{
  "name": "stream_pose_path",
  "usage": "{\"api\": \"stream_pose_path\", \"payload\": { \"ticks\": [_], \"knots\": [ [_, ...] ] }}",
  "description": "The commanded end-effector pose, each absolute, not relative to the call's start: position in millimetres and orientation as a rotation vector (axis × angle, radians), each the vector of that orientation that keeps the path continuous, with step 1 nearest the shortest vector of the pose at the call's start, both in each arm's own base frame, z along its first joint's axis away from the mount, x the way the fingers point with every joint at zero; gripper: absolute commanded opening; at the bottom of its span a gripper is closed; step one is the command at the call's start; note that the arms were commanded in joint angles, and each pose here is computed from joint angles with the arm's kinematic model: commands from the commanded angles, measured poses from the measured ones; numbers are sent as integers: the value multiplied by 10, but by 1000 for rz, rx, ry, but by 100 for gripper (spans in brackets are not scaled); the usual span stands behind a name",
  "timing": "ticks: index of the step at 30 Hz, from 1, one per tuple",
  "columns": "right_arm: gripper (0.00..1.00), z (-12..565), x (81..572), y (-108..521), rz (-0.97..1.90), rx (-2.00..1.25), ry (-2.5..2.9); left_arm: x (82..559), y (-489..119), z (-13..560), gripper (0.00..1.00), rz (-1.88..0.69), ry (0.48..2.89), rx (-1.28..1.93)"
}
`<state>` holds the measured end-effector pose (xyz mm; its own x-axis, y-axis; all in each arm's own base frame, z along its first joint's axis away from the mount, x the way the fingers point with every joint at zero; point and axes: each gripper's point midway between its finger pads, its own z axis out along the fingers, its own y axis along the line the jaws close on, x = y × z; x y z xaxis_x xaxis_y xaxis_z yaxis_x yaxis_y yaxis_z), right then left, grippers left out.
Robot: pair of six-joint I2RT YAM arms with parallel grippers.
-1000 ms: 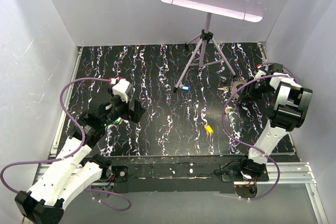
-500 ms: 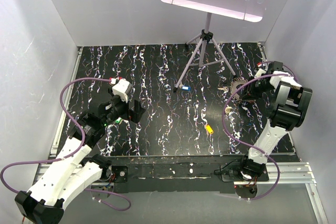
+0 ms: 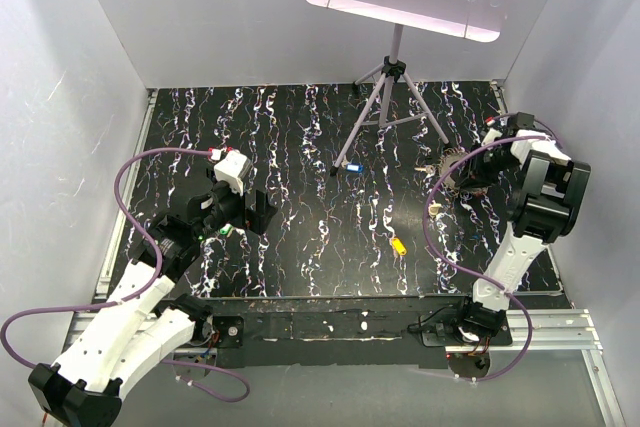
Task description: Put the keys on the keyring
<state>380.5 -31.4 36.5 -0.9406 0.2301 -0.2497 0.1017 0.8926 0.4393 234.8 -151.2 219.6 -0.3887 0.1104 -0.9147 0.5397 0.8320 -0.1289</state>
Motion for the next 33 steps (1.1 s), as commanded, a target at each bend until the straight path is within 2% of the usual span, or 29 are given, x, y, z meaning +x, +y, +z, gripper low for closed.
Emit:
{"api": "stream_pose_path", "payload": {
  "ticks": [1, 33],
  "knots": [
    [28, 410, 3834, -303, 592, 214, 2784, 2369, -1508, 2203, 98, -495, 1924, 494],
    [26, 367, 3784, -292, 543, 198, 2866, 2373, -1504, 2181, 98, -493, 1932, 493]
  ]
}}
